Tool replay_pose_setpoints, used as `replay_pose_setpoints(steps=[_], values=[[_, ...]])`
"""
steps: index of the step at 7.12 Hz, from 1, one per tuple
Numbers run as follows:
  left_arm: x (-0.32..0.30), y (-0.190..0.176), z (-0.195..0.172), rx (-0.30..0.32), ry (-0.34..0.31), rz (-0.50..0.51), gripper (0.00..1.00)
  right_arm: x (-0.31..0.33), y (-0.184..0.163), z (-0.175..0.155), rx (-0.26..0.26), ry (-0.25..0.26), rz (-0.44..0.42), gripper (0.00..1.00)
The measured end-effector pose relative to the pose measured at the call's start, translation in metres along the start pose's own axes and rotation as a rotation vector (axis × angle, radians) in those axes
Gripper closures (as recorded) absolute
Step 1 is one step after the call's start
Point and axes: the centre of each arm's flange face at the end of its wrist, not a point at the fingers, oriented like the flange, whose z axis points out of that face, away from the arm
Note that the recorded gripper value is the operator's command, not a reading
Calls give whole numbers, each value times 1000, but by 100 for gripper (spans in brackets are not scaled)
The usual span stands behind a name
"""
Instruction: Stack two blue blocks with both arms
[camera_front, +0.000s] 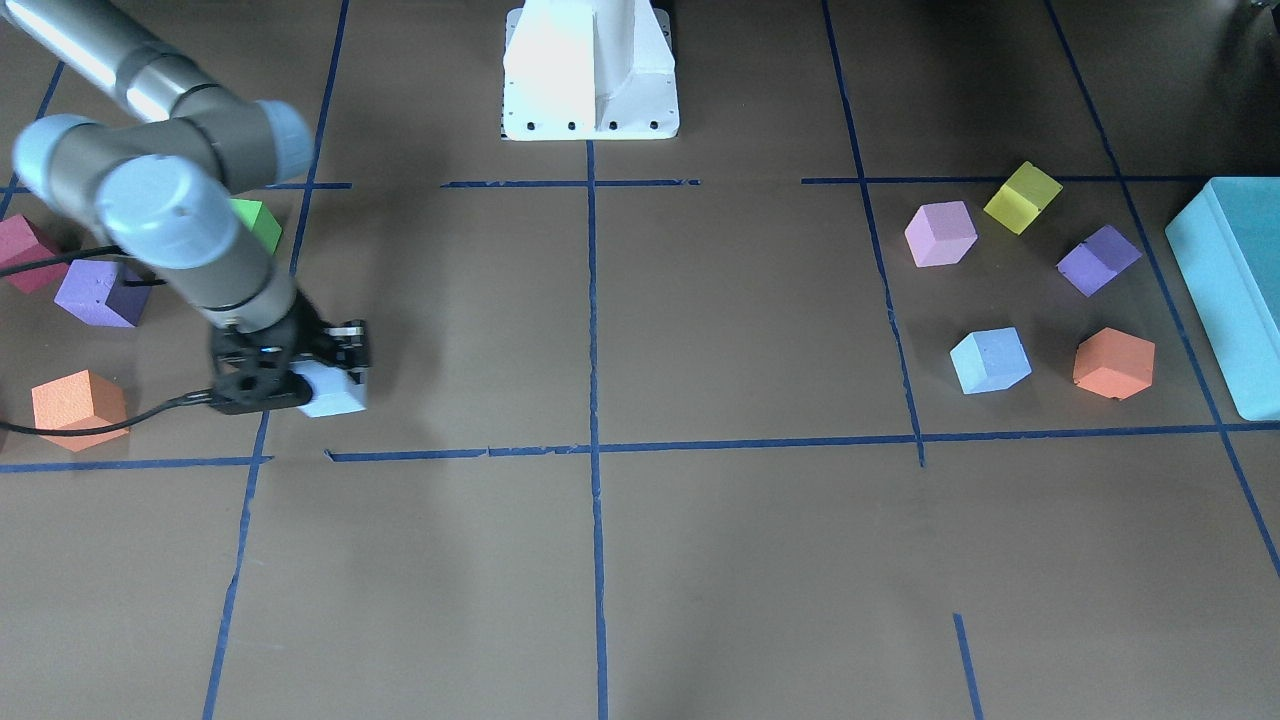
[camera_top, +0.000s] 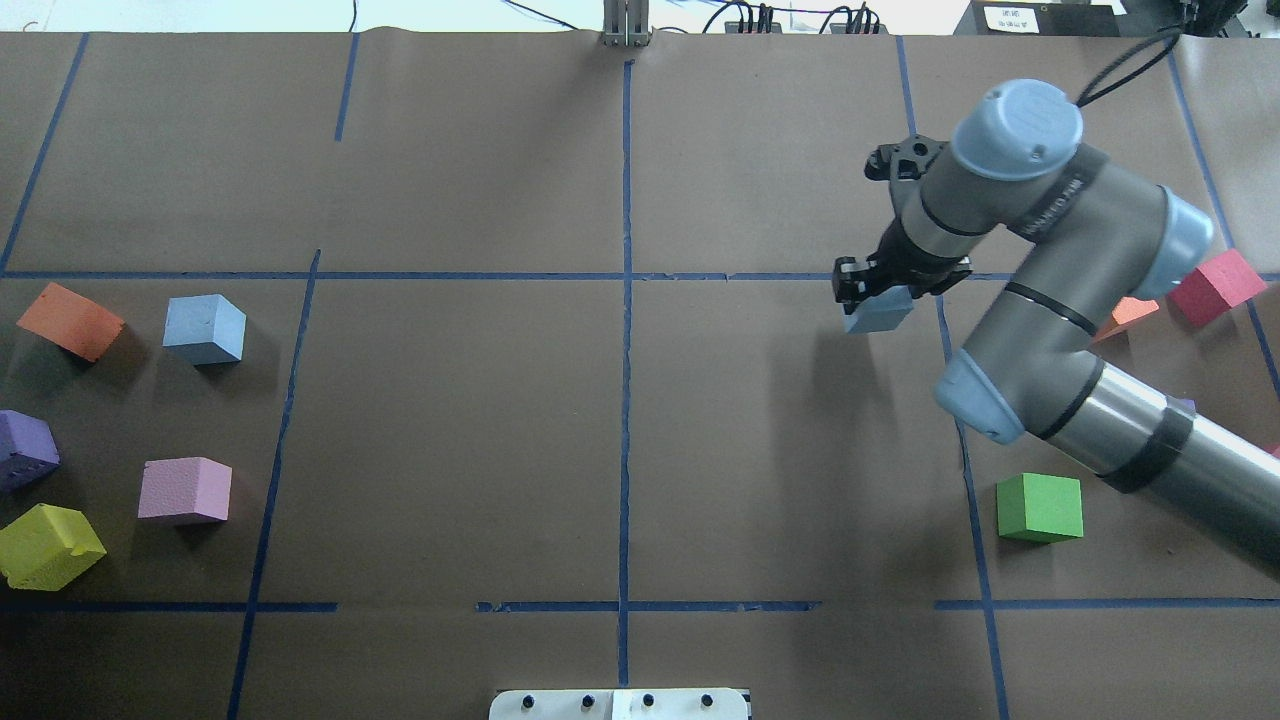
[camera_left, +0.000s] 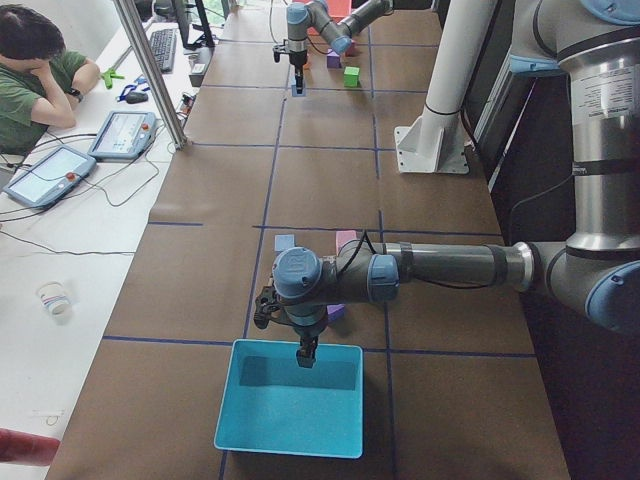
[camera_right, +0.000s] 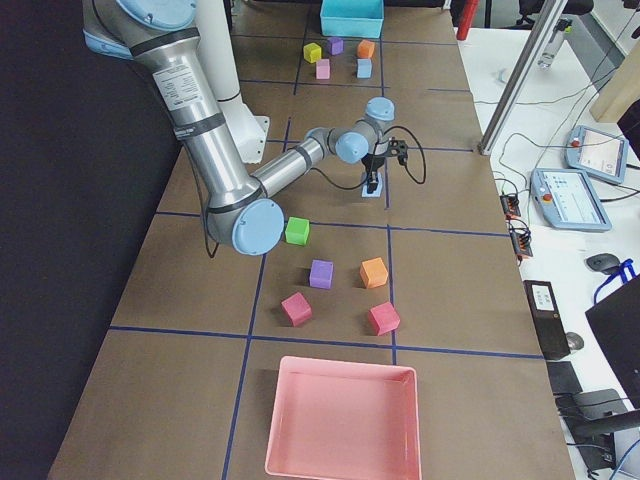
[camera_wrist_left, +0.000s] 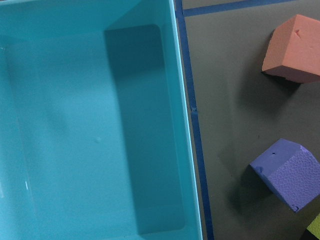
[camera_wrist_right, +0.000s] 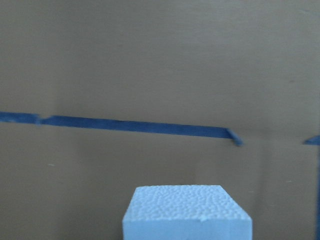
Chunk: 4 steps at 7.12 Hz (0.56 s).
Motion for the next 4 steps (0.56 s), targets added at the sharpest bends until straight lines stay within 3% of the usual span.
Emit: replay_pose_setpoints(steps=[2, 4], values=[[1, 0, -1, 2, 0, 2, 0, -135, -8, 5, 8, 14, 105, 61], [1, -1, -1, 3, -1, 4, 0, -219, -4, 16, 13, 29, 159, 58]])
